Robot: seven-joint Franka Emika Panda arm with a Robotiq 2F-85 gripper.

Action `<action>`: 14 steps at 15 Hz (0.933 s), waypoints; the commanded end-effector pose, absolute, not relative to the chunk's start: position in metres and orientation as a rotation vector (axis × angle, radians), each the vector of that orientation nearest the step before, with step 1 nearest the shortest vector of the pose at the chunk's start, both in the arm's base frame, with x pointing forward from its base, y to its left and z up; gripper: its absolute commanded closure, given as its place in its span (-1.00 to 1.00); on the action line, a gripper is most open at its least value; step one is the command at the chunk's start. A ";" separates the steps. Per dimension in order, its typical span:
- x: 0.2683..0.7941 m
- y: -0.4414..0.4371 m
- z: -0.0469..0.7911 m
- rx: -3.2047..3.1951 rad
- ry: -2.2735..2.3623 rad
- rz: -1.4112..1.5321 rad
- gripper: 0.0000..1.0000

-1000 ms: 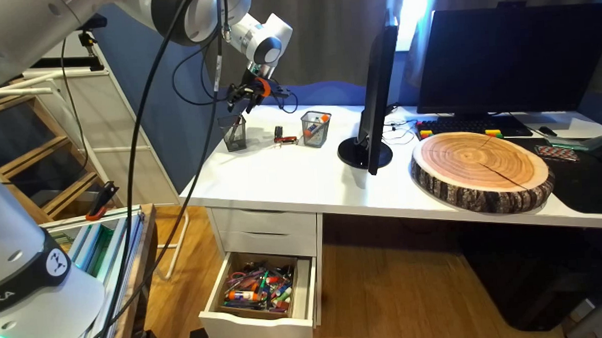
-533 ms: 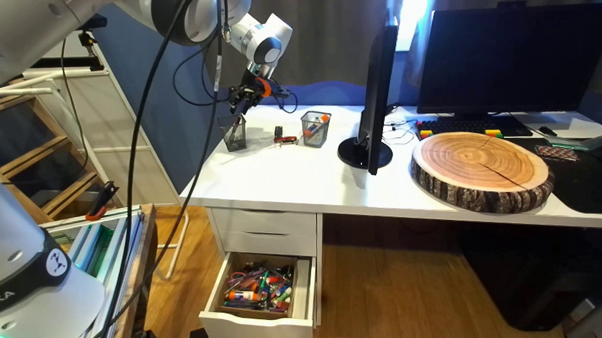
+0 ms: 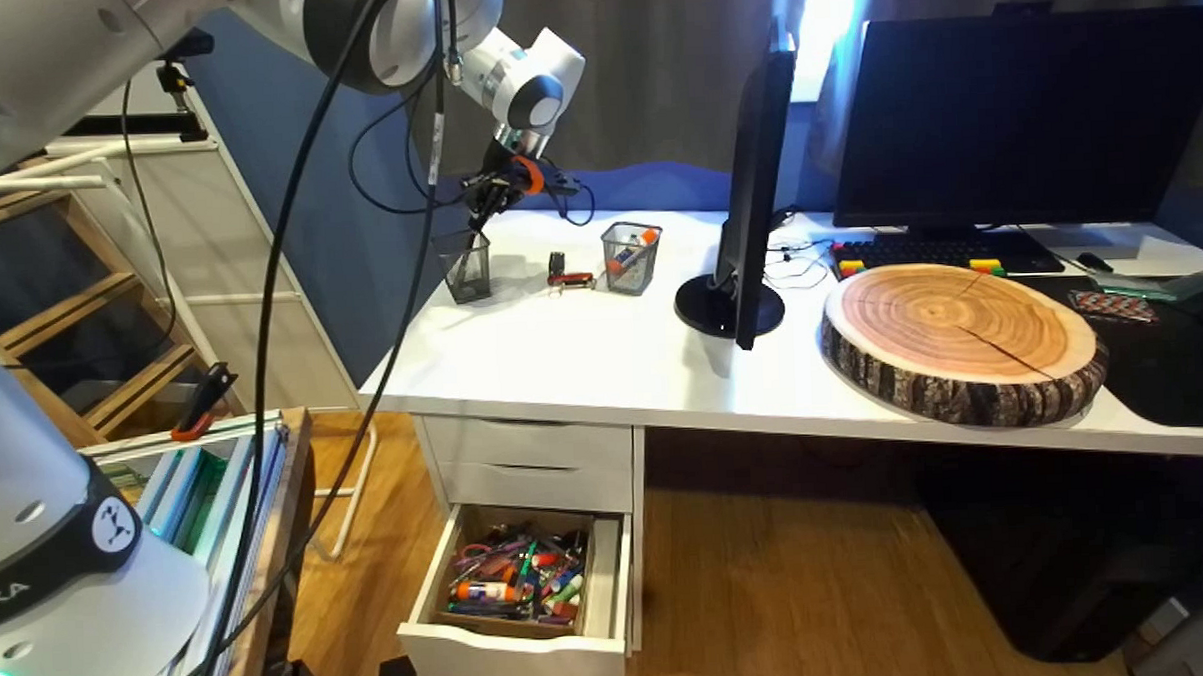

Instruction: Put the black pen and orange pen on the table

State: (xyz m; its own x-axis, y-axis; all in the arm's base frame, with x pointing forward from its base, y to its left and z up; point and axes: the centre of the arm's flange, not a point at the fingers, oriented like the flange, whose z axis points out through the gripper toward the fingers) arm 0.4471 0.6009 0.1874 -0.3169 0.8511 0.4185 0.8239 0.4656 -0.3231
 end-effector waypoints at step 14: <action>0.458 0.574 0.284 -1.474 -2.203 -0.040 0.96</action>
